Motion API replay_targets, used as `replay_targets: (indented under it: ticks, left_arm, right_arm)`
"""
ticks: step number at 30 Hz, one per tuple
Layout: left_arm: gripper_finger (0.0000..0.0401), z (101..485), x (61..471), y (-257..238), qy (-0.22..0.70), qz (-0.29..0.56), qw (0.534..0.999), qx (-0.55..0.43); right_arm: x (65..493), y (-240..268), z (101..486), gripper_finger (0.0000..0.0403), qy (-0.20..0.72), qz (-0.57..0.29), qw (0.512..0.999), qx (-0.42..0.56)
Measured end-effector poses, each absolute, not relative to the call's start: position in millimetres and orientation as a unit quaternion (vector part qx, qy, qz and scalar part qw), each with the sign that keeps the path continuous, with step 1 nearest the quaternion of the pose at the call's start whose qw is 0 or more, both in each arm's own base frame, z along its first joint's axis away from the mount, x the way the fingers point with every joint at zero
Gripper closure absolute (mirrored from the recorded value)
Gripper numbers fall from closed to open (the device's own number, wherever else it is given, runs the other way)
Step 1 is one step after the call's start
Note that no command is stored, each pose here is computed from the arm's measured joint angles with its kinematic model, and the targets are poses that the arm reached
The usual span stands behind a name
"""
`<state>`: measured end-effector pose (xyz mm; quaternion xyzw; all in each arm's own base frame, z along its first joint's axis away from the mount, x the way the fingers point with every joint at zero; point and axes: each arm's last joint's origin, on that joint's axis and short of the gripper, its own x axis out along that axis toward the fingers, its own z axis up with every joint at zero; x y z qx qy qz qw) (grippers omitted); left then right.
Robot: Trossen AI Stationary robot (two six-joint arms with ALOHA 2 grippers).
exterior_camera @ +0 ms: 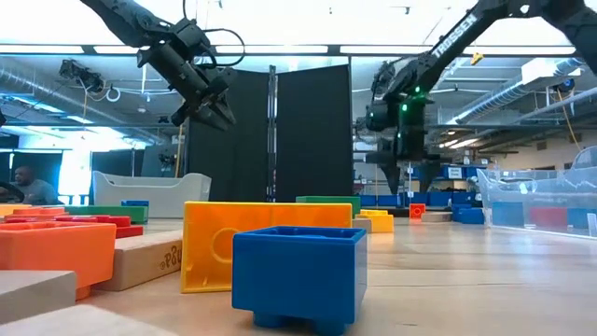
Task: Sort blocks by size
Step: Put the small orange game piece into the transparent bin
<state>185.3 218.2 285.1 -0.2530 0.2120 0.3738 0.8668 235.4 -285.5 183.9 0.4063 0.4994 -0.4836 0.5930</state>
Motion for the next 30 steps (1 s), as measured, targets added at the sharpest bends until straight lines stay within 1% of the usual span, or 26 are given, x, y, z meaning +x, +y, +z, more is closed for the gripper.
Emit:
replay_targets:
  ticks: [7,13,18,23,27,30]
  left_arm:
    - [0.0252,285,185,218,0.212,0.374,0.867,-0.253]
    - [0.0252,285,185,218,0.211,0.374,0.867,-0.253]
    - [0.0252,285,185,218,0.212,0.374,0.868,-0.251]
    - [0.0252,285,185,218,0.212,0.373,0.868,-0.250]
    - [0.0252,285,185,218,0.212,0.373,0.868,-0.250]
    - [0.0252,285,185,218,0.212,0.373,0.868,-0.250]
  right_arm:
    - [235,-294,152,0.0081,0.535,-0.489,0.560,0.402]
    - [235,-296,145,0.0090,0.552,-0.481,0.558,0.391]
    - [237,-293,145,0.0105,0.562,-0.469,0.566,0.379]
    - [242,-288,145,0.0121,0.592,-0.432,0.589,0.340]
    - [247,-284,145,0.0128,0.613,-0.401,0.606,0.310]
    - [251,-281,145,0.0131,0.615,-0.394,0.612,0.303]
